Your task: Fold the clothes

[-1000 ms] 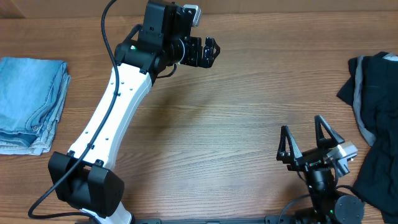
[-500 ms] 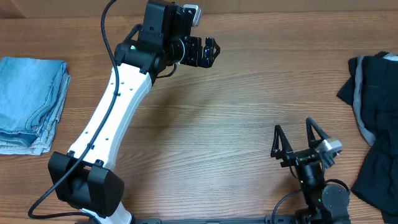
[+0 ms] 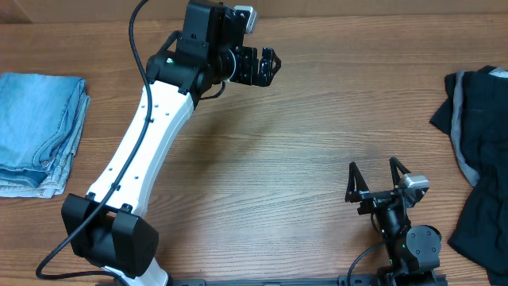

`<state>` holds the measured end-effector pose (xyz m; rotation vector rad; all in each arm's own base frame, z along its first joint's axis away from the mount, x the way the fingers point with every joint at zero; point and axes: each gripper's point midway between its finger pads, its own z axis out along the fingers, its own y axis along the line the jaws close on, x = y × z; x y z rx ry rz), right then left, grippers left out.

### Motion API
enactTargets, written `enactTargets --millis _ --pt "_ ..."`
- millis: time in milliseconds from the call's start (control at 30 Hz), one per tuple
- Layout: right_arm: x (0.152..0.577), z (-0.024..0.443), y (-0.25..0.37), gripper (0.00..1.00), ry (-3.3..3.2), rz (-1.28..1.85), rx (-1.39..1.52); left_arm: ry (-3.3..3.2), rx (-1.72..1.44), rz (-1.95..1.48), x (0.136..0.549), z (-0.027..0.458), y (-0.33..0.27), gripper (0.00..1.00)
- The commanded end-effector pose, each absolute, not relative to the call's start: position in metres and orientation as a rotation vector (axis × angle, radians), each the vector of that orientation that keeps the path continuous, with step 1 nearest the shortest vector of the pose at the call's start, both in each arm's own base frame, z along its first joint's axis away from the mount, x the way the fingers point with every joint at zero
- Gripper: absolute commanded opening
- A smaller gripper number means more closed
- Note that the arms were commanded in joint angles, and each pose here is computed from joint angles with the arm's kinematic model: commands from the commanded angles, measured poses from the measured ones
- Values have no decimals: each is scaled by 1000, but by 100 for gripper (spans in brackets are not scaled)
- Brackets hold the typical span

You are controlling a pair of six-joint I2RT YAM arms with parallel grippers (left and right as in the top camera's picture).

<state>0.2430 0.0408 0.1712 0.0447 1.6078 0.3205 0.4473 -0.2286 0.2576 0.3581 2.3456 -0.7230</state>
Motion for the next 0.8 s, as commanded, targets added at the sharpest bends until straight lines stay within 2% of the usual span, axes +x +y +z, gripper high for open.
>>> enactTargets --millis 0,333,433,533,633,700,733,767 --pt "244 169 38 100 1603 305 49 2364 344 -725 449 250 -228 100" --pt "244 169 38 100 1603 305 49 2390 323 -669 450 244 -221 100" --pt "244 169 38 100 1603 305 49 2320 297 -597 444 276 -207 100" --pt "244 169 38 100 1603 305 49 2200 211 -423 412 344 -166 100" --pt "244 169 38 100 1603 305 49 2101 95 -249 351 393 -110 100" --pt "244 169 38 100 1603 305 49 2060 50 -191 319 397 -87 100" --pt "244 169 38 100 1603 305 49 2046 18 -147 290 380 -68 100" --pt "244 169 38 100 1603 305 49 2035 9 -143 281 373 -62 100"
